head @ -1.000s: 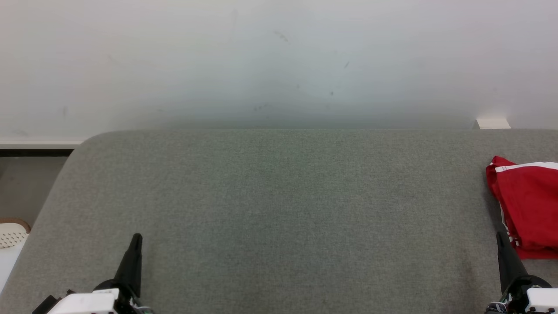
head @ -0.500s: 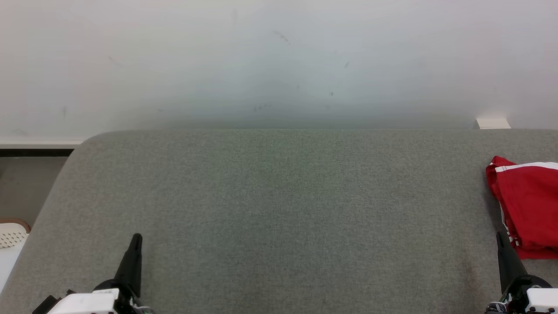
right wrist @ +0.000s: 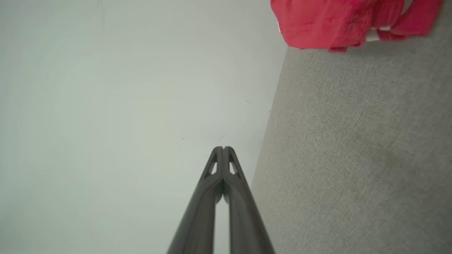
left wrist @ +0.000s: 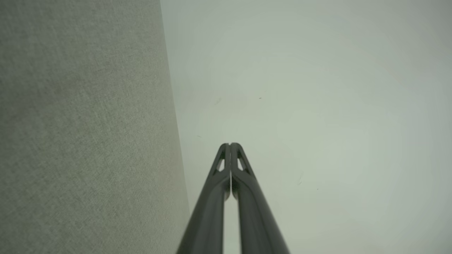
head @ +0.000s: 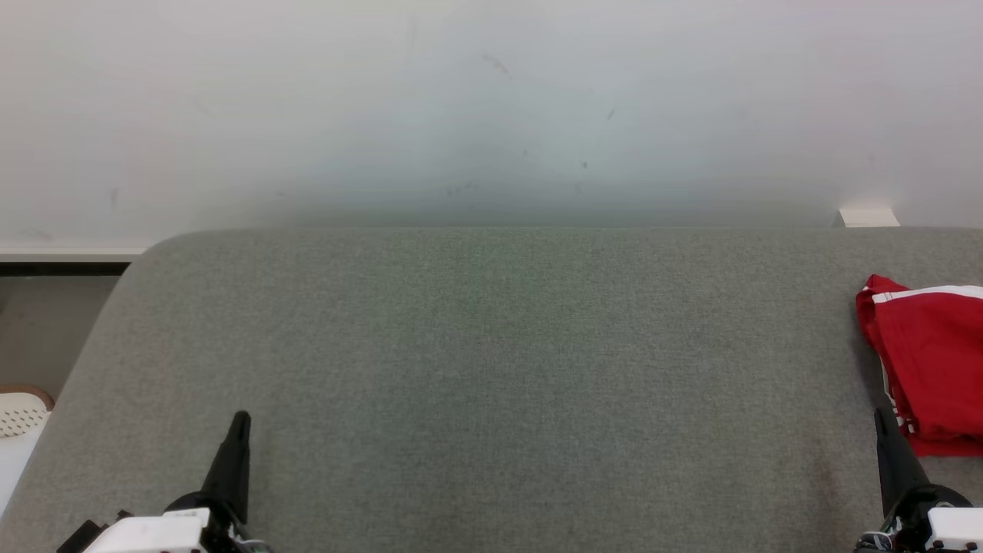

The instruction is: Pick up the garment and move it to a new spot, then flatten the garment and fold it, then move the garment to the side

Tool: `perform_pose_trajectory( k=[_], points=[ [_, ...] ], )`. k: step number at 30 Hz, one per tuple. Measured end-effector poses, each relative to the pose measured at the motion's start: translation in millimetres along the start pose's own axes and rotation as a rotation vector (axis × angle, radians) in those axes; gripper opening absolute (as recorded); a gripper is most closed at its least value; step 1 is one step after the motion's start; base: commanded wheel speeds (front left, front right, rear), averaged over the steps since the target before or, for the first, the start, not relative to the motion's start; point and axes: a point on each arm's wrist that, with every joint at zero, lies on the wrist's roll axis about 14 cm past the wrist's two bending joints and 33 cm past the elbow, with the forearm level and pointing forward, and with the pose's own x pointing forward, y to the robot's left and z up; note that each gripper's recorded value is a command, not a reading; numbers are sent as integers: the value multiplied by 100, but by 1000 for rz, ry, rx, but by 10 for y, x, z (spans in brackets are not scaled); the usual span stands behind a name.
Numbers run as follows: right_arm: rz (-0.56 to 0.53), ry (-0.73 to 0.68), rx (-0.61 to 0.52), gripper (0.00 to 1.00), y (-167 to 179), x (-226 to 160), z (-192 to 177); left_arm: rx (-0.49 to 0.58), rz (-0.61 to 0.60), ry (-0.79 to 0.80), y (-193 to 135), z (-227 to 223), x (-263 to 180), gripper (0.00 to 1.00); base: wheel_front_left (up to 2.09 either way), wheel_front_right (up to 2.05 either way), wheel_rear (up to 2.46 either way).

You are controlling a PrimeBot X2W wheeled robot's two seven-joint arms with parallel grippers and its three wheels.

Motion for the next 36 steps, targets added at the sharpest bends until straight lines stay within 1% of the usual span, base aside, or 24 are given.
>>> perform_pose_trajectory(
  k=[36],
  points=[
    [0,0,0,0,0,0,0,0,0,0,0,0,0,0,0,0,0]
  ],
)
